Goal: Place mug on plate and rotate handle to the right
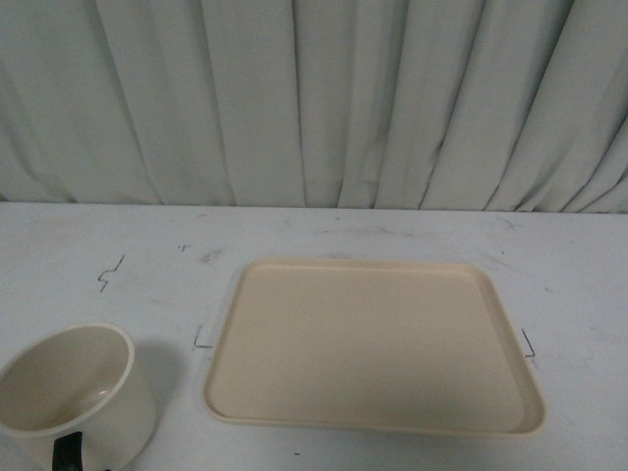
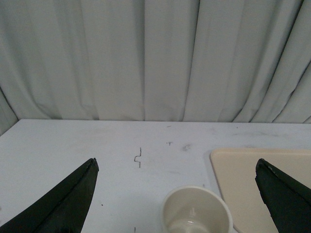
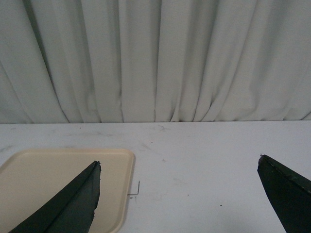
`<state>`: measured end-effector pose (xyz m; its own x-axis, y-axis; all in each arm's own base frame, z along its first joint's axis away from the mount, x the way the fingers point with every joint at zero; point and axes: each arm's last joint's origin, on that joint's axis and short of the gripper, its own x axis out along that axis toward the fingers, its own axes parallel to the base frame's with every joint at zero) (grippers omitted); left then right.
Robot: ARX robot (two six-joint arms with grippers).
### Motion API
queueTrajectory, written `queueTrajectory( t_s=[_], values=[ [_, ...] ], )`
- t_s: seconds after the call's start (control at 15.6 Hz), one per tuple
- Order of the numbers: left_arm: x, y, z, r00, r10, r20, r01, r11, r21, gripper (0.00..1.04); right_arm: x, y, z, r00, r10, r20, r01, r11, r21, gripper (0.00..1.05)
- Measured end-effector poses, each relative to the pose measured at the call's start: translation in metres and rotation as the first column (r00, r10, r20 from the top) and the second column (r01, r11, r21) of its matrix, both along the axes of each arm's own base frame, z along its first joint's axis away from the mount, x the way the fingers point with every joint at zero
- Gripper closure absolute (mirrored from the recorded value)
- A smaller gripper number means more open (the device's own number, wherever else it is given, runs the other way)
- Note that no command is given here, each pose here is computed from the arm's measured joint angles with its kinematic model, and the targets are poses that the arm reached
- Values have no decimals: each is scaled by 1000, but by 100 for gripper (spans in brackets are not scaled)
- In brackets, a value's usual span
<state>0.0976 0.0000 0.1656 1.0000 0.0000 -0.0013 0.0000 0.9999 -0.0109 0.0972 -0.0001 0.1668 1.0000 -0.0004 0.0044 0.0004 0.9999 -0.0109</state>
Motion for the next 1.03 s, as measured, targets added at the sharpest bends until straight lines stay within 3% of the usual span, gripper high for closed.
queueTrajectory(
  t_s=[0.64, 0.71, 0.77, 1.03],
  values=[
    [0, 0, -2, 1000, 11, -29, -11, 1000, -5, 7, 0, 0, 0, 1000, 0, 0, 0, 1000, 0, 6],
    [1, -2, 0, 955, 115, -273, -122, 992, -12, 7, 0, 0, 0, 1000, 0, 0, 0, 1000, 0, 6],
    [10, -3, 7, 909, 169, -381, -180, 984, 7, 7, 0, 0, 0, 1000, 2, 1, -2, 1000, 1, 6],
    [54, 15, 24, 798, 96, -595, -145, 989, -36, 7, 0, 0, 0, 1000, 1, 0, -1, 1000, 2, 6]
  ],
)
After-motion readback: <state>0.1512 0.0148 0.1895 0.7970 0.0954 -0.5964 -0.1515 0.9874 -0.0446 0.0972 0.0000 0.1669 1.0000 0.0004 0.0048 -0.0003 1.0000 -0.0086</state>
